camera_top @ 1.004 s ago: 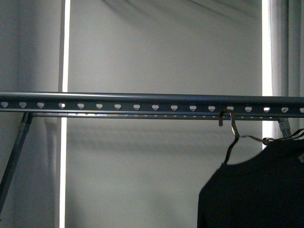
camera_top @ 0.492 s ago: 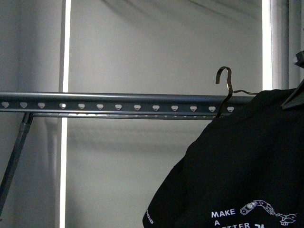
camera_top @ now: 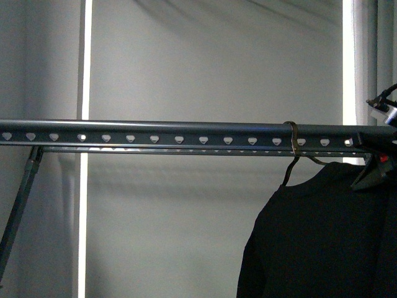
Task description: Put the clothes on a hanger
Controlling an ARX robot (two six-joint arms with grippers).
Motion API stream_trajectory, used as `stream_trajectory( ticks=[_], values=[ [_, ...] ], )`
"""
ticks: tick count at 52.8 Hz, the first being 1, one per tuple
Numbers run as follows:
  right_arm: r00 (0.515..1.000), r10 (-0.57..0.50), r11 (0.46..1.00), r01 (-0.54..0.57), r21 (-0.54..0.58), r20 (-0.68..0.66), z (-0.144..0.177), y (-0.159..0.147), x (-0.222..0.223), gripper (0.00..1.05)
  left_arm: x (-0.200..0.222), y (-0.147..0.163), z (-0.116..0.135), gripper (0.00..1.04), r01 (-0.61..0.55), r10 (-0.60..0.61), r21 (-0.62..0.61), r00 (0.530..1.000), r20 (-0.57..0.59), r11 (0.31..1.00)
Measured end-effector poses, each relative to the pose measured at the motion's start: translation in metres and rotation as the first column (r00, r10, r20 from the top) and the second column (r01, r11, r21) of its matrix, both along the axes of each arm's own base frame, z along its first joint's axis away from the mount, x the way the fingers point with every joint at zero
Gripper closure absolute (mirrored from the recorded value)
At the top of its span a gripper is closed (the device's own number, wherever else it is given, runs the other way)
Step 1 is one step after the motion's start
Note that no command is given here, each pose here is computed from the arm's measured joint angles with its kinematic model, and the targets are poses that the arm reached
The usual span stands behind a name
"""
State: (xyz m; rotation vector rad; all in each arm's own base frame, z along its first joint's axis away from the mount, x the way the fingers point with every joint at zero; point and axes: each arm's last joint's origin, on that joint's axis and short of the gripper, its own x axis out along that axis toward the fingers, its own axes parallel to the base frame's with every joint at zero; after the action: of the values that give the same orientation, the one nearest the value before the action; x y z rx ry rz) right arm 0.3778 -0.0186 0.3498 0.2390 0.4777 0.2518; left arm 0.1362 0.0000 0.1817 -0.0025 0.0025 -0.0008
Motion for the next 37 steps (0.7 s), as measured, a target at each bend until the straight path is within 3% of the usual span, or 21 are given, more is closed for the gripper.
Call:
stream_trajectory(
  ticks=[4, 9, 16, 21, 29, 33, 37],
  values=[
    [1.0, -0.009, 1.0, 0.009, -0.009, 0.007, -0.009, 0.001, 0.0, 0.98, -0.003, 0.0, -0.002, 1.01, 0.0, 0.0, 0.0, 1.0, 0.0, 1.0],
    [0.999, -0.022, 1.0, 0.023, -0.013, 0.027, -0.018, 0.002, -0.003, 0.84, -0.006, 0.0, -0.004, 1.01, 0.0, 0.0, 0.0, 1.0, -0.001, 1.0],
    [0.978, -0.086, 0.995, 0.095, -0.041, 0.192, -0.015, 0.0, -0.027, 0.59, -0.011, 0.0, -0.007, 1.01, -0.001, 0.001, 0.0, 1.0, 0.001, 1.0],
    [0.917, -0.099, 0.989, 0.135, -0.066, 0.388, -0.006, -0.001, -0.066, 0.42, -0.013, 0.0, -0.009, 1.01, -0.002, 0.002, 0.001, 1.0, 0.018, 1.0],
    [0.832, -0.069, 0.993, 0.111, -0.043, 0.55, -0.012, 0.001, -0.131, 0.19, -0.017, 0.0, -0.008, 1.01, -0.001, 0.001, 0.001, 1.0, 0.026, 1.0],
    [0.819, -0.065, 0.995, 0.094, -0.022, 0.57, -0.027, 0.001, -0.166, 0.07, -0.019, 0.0, -0.008, 1.01, -0.002, 0.002, 0.001, 1.0, 0.026, 1.0],
    [0.825, -0.08, 0.996, 0.088, 0.013, 0.559, -0.049, 0.0, -0.201, 0.08, -0.021, 0.0, -0.009, 1.01, -0.001, 0.001, 0.001, 1.0, 0.024, 1.0]
  ],
)
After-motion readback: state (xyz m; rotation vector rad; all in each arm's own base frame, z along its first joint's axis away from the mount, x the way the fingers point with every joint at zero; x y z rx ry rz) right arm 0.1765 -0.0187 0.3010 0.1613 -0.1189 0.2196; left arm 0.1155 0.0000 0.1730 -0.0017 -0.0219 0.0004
